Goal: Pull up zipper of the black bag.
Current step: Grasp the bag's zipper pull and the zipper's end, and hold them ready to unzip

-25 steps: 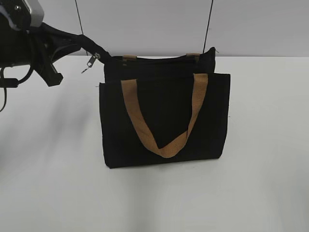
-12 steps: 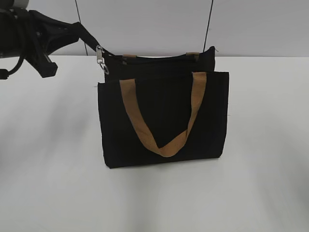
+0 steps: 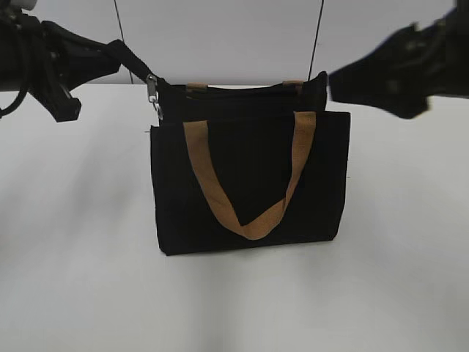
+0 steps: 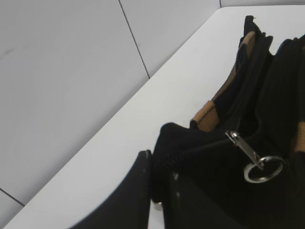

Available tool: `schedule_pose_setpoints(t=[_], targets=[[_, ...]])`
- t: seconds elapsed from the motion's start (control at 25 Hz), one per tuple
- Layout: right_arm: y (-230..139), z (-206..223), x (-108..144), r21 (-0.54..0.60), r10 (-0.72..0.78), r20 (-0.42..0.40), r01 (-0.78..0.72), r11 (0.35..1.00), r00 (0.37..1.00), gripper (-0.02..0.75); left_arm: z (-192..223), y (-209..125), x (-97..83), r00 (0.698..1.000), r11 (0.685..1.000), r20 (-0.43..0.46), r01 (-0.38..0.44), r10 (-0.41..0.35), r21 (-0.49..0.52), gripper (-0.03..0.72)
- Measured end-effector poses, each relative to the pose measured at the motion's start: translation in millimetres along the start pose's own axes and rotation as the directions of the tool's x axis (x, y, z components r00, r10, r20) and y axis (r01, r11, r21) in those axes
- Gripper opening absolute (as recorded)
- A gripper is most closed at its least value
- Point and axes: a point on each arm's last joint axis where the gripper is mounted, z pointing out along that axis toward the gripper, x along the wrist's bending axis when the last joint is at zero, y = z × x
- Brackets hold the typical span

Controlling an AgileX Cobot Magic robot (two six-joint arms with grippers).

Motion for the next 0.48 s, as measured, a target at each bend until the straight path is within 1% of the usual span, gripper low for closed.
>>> schedule_pose_setpoints(t=[0.12, 0.24, 0.32, 0.48], targets=[[9.8, 38.5, 27.1, -0.005, -0.044, -0.075, 0.043, 0.999, 0.996, 0.515, -0.2, 0.2, 0.0, 1.0, 1.0, 0.0, 0.009, -0.009, 0.0, 0.024], [16.7, 77.7, 50.4, 0.005, -0.081, -0.124, 0.082, 0.997, 0.989, 0.46, -0.2, 0.2, 0.0, 1.0, 1.0, 0.0, 0.009, -0.009, 0.0, 0.024], [20.3, 102.1, 62.3, 0.011, -0.099, -0.142, 0.101, 0.995, 0.985, 0.407, -0.2, 0.3, -0.1, 1.0, 1.0, 0.001, 0.009, -0.009, -0.001, 0.024], [26.6, 145.2, 73.2, 0.019, -0.113, -0.149, 0.117, 0.993, 0.982, 0.324, -0.2, 0.4, -0.2, 1.0, 1.0, 0.002, 0.009, -0.009, -0.002, 0.024]])
